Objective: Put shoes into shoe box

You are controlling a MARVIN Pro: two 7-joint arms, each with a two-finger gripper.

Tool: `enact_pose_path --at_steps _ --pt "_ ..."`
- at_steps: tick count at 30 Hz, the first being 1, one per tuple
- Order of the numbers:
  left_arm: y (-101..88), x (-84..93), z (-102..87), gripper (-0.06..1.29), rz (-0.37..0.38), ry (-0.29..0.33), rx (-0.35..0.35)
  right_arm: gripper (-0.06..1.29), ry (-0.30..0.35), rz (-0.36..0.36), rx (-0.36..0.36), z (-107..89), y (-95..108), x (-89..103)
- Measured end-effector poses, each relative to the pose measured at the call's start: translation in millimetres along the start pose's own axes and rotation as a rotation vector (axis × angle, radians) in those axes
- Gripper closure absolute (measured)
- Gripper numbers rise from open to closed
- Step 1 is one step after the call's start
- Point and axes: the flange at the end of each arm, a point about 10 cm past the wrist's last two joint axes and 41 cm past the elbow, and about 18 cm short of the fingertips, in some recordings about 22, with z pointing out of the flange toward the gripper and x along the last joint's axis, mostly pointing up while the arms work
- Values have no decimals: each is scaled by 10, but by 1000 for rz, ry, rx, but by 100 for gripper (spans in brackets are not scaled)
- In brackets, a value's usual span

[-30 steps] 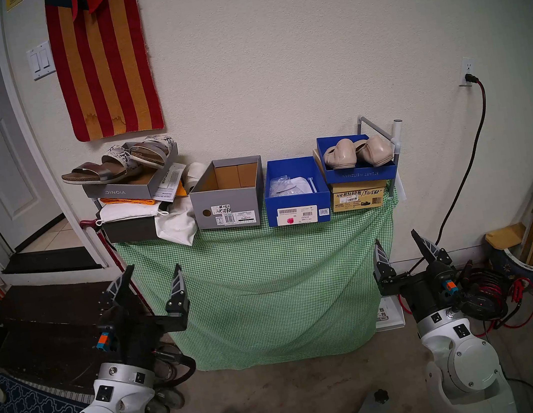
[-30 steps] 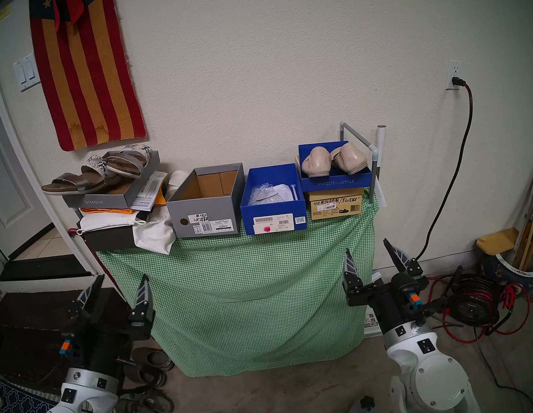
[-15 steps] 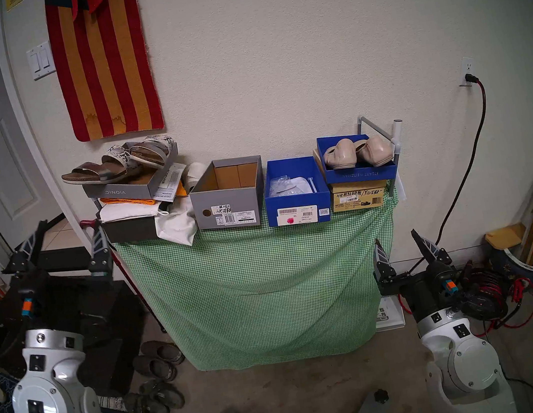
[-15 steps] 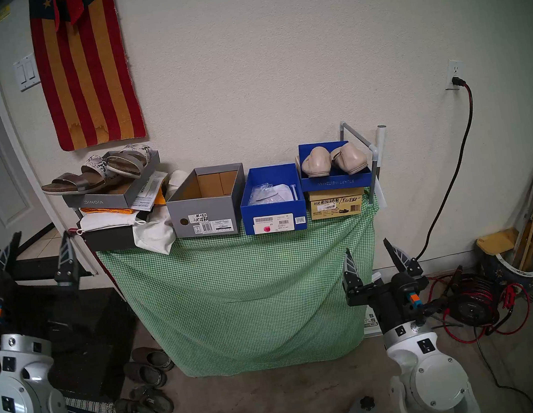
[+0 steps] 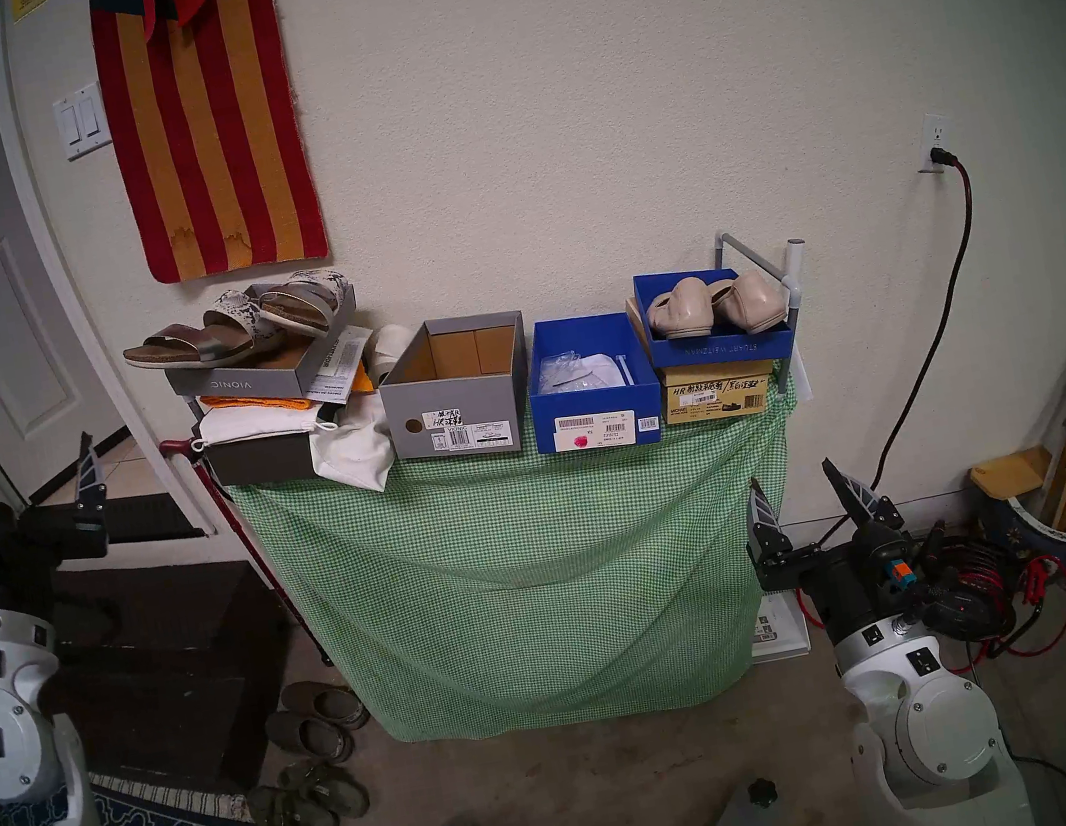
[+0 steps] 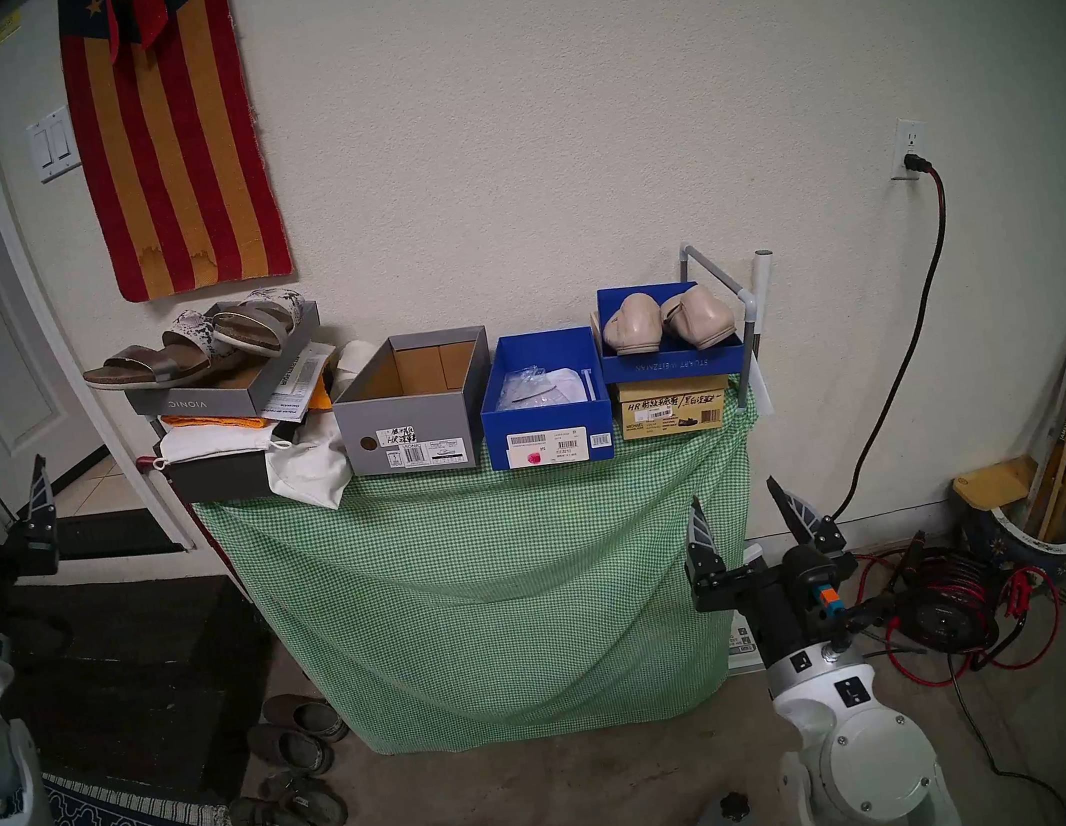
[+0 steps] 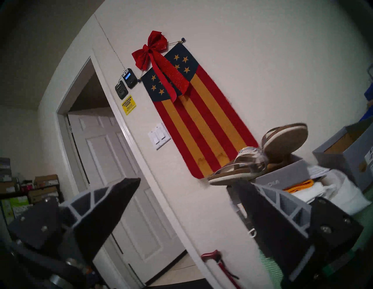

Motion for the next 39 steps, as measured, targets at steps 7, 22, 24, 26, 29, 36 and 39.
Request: enact_pose_path --at_steps 7,22,24,26,29,36,39 --pt "-231 -136 153 -4 160 -8 -82 1 0 0 0 1 0 0" --pt "-203 -100 605 -4 448 82 -384 1 0 0 0 1 0 0" --pt "-197 -65 700 -4 479 101 -415 1 0 0 0 1 0 0" --pt "-184 -39 777 -4 502 116 -441 1 0 0 0 1 0 0" --pt "-164 -5 896 -4 534 136 -481 1 0 0 0 2 0 0" --pt "-154 -6 1131 -4 595 151 -556 1 0 0 0 2 0 0" --pt "-170 -43 1236 -4 615 145 -584 1 0 0 0 2 0 0"
